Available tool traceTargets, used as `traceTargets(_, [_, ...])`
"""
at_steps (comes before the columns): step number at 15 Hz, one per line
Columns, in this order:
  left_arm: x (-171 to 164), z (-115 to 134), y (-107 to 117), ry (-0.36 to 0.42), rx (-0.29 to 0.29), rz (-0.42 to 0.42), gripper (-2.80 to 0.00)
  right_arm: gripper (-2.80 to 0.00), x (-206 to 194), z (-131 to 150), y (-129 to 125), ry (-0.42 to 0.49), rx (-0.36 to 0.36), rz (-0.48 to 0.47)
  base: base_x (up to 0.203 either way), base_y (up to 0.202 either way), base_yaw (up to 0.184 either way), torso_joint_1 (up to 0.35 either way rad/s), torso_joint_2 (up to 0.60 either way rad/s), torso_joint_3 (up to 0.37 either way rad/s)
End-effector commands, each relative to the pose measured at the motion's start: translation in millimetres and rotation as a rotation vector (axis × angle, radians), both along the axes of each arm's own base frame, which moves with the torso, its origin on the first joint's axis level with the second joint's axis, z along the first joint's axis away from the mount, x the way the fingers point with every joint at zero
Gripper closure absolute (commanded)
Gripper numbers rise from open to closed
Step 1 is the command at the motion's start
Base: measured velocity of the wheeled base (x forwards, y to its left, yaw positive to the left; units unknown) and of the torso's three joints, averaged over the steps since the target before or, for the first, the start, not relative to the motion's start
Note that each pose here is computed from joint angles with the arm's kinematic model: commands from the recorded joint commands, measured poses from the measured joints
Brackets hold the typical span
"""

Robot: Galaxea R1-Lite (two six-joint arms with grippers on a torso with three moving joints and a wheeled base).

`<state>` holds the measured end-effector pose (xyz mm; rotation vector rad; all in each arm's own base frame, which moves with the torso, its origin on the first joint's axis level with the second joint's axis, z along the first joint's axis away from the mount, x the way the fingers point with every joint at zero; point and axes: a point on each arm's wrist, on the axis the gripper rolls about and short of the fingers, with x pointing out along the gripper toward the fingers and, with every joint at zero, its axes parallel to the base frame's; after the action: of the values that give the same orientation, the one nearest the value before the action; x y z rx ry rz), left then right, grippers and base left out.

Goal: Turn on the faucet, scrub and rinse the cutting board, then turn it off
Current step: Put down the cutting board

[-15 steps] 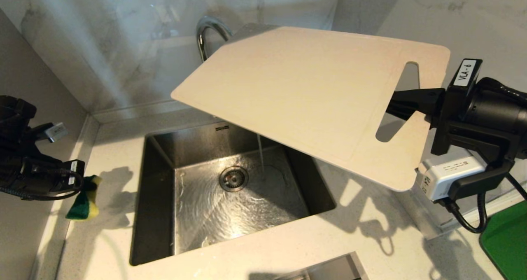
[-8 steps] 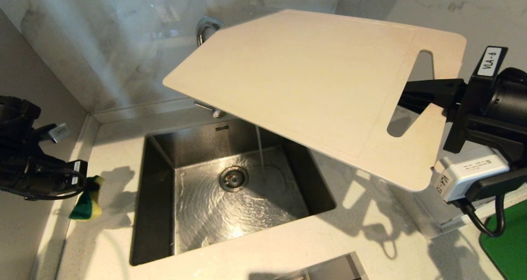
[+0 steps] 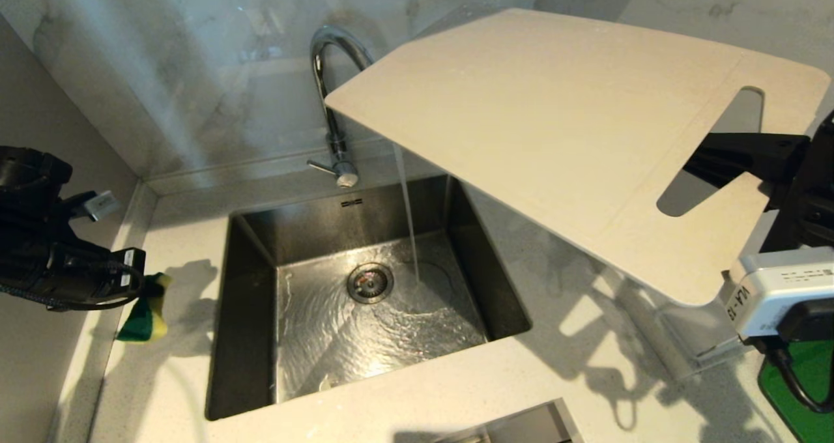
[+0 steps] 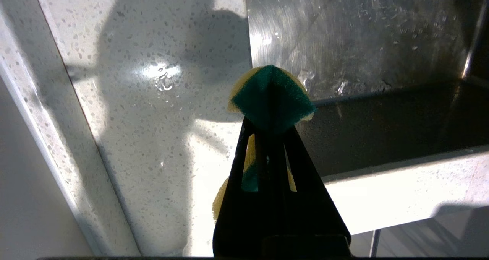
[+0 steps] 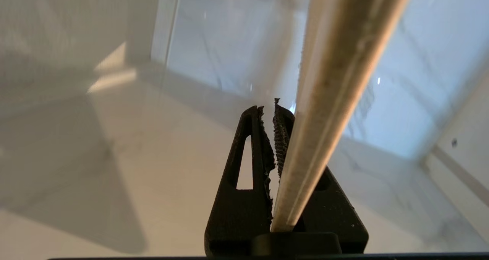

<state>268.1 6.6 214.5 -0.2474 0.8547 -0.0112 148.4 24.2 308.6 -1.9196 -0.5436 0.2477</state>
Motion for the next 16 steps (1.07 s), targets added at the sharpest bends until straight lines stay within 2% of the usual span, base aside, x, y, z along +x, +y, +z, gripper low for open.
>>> traceTargets(1, [2.2,0.1,-0.5,0.001,-0.002,-0.002,0.0,0.0,-13.4,0.9,-2.5,-0.032,0.0,-0.06,0.0,0.0,0.0,0.0,0.0,0.0])
traceTargets(4, [2.9,-0.7,-1.4,0.004,-0.005,-0.006,0.0,0.0,-14.6,-3.5,-3.8,-0.016,0.011,-0.127,0.0,0.0,0.0,0.0,0.0,0.0])
traceTargets(7, [5.1,-2.7,-2.0,0.01,-0.006,-0.009,0.0,0.0,-24.2,-10.0,-6.8,0.005,0.067,-0.214,0.0,0.0,0.0,0.0,0.0,0.0])
traceTargets(13, [10.2,-0.2,-10.0,0.003,-0.022,-0.019,0.0,0.0,-34.1,-47.3,-7.3,0.139,0.151,-0.339,0.0,0.0,0.0,0.0,0.0,0.0])
traceTargets(16, [13.3,-2.1,-10.5,0.009,-0.023,-0.019,0.0,0.0,-33.8,-55.6,6.8,0.182,0.162,-0.336,0.0,0.0,0.0,0.0,0.0,0.0])
